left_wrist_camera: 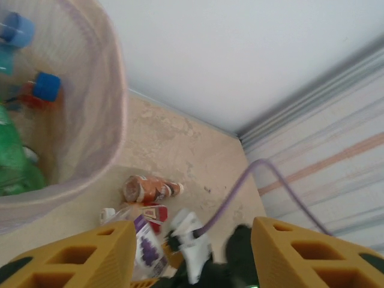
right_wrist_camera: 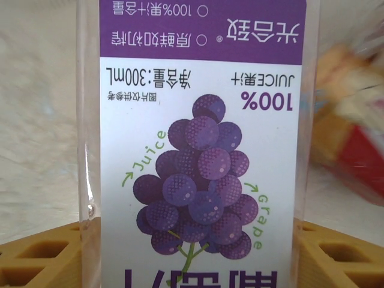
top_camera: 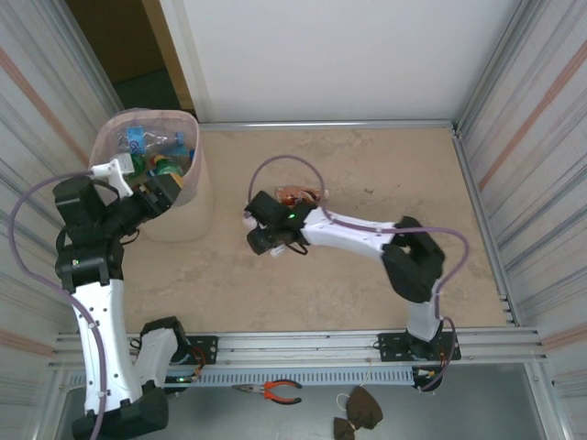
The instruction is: Put the plastic bottles in the bin
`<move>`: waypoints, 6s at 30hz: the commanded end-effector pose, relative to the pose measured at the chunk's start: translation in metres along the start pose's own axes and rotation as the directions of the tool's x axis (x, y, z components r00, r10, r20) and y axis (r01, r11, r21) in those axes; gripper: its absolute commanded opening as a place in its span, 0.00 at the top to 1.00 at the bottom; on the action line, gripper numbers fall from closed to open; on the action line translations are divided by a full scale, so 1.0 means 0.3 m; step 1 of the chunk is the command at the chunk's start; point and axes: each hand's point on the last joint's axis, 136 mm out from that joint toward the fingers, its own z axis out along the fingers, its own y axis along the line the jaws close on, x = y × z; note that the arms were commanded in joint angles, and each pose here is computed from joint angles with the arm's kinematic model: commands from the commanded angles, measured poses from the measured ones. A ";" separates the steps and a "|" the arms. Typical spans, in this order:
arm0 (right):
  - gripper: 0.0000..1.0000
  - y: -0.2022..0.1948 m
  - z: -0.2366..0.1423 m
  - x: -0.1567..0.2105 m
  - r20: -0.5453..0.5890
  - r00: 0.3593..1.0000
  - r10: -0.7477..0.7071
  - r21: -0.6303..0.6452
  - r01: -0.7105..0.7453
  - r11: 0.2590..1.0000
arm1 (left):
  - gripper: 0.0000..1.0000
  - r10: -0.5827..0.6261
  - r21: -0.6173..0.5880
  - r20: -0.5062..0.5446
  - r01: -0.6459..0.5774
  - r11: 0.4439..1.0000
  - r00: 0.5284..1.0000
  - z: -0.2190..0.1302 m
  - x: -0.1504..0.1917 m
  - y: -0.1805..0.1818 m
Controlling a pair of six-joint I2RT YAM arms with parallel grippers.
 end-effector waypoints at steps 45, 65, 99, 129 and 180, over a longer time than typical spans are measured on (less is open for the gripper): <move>0.36 -0.076 -0.649 -0.294 0.539 0.832 0.128 -0.206 -0.017 0.978 | 0.46 0.096 0.130 -0.268 -0.063 0.990 0.959 0.476 0.240 -0.373; 0.16 -0.106 -0.710 -0.282 0.548 0.827 0.122 -0.177 -0.028 0.984 | 0.65 0.213 -0.003 -0.184 -0.218 0.976 0.960 0.384 0.053 -0.285; 0.16 -0.190 -0.763 -0.243 0.547 0.824 0.145 -0.157 -0.069 0.985 | 0.71 0.722 -0.288 -0.446 -0.848 0.444 0.529 0.098 -0.413 0.221; 0.16 -0.238 -0.711 -0.302 0.511 0.833 0.211 -0.204 -0.121 0.971 | 0.31 0.799 0.009 -0.540 -0.947 0.321 0.265 0.216 -0.258 0.323; 0.17 -0.236 -0.724 -0.260 0.509 0.821 0.257 -0.228 -0.159 0.961 | 0.75 0.516 0.002 -0.506 -0.597 0.802 0.691 0.238 -0.074 0.348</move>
